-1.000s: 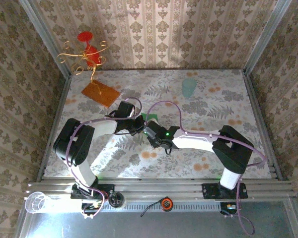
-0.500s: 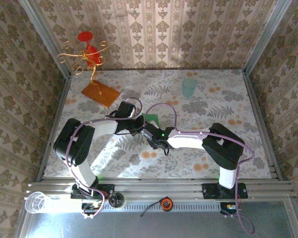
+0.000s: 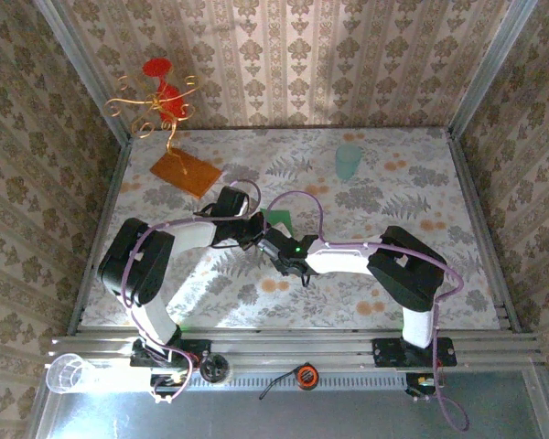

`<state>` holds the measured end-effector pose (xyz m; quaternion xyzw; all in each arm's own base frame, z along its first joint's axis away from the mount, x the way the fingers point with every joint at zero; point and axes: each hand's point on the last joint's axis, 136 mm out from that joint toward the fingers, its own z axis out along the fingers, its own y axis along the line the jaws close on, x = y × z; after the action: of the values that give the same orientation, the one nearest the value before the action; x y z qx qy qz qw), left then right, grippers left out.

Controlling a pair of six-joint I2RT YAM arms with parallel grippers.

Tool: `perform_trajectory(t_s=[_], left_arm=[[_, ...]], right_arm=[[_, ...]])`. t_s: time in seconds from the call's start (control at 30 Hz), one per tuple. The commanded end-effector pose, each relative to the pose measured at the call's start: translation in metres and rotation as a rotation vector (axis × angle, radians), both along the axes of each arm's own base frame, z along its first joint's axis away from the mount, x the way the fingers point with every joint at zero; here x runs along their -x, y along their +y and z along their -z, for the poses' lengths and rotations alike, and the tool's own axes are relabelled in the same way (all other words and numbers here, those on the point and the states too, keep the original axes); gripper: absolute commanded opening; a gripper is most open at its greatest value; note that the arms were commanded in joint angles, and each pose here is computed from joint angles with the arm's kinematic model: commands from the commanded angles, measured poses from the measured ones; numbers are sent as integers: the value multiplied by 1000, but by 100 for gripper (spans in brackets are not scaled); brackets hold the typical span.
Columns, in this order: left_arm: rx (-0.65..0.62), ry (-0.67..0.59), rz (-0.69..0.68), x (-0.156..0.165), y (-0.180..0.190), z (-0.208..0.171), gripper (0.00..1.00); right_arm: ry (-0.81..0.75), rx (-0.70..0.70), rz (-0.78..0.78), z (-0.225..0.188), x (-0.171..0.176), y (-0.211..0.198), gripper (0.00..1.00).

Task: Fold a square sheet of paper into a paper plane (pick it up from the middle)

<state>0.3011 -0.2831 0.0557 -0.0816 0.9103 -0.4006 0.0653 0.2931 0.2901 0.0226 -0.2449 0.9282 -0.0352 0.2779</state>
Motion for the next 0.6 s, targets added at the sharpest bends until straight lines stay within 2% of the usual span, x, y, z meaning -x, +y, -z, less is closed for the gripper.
perform_trajectory(t_s=[0.0, 0.57], left_arm=[[23, -1, 17, -1, -7, -7, 0], [27, 7, 19, 0, -8, -6, 0]], right_arm=[[-50, 8, 22, -4, -11, 2, 31], [-74, 10, 38, -7, -20, 4, 26]])
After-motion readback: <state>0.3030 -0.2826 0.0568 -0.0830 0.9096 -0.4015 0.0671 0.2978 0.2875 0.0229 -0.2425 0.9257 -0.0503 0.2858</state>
